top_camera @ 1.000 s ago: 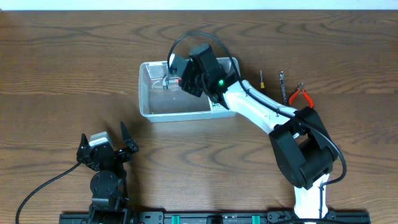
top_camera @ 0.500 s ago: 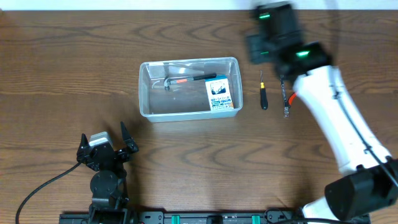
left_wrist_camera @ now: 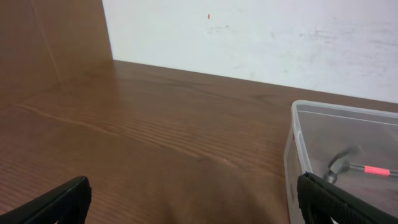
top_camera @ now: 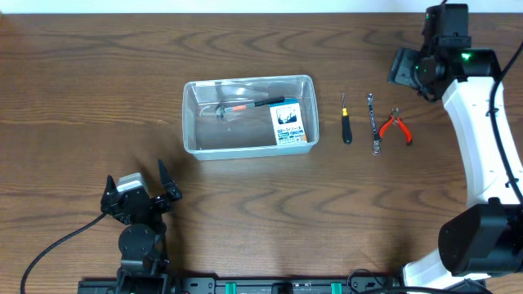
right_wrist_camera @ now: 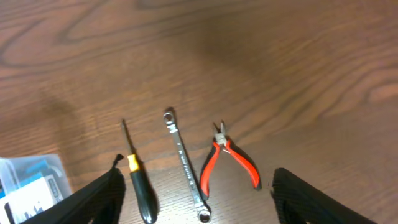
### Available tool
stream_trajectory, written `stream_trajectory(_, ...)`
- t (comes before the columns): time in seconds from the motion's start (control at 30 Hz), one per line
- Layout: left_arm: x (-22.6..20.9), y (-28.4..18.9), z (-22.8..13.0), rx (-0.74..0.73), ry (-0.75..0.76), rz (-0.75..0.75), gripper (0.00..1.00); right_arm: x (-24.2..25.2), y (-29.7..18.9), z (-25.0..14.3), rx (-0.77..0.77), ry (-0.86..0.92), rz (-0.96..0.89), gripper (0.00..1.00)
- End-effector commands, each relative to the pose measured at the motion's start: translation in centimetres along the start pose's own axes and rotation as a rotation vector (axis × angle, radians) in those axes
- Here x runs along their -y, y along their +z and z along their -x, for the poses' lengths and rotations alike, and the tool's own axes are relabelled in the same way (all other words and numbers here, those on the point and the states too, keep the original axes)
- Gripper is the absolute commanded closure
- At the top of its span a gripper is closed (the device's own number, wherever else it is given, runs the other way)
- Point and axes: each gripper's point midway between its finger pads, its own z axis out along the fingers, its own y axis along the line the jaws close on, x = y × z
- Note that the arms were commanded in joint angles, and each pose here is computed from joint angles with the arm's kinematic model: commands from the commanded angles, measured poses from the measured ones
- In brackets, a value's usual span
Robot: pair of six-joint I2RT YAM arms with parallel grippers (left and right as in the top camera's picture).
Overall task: Pack container
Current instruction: 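Move the right gripper to the red-black pliers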
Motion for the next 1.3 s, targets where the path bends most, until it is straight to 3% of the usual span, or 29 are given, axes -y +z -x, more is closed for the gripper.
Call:
stream_trajectory(0.0, -0.4, 0.1, -1.6, -0.044, 0.021, 0.021, 0.02, 1.3, 0.3, -0.1, -0.014, 0.0, -0.033, 0.2)
stream_trajectory(0.4, -0.4, 0.1, -1.6, -0.044, 0.021, 0.021, 0.02, 8.4, 6.9, -6.3, -0.225, -0.25, -0.15, 0.21)
stream_trajectory(0.7, -0.4, 0.1, -1.6, -0.044, 0.021, 0.021, 0.02, 9.1, 10.4, -10.2, -0.341, -0.376, 0.018, 0.25)
stream_trajectory(0.93, -0.4, 0.1, -1.6, -0.044, 0.021, 0.021, 0.02, 8.4, 12.1, -10.8, -0.357, -0.377, 0.048, 0.4)
stream_trajectory(1.27, -0.4, 0.1, -1.6, -0.044, 0.021, 0.021, 0.02, 7.5, 15.4, -13.7, -0.454, -0.382, 0.091, 0.51)
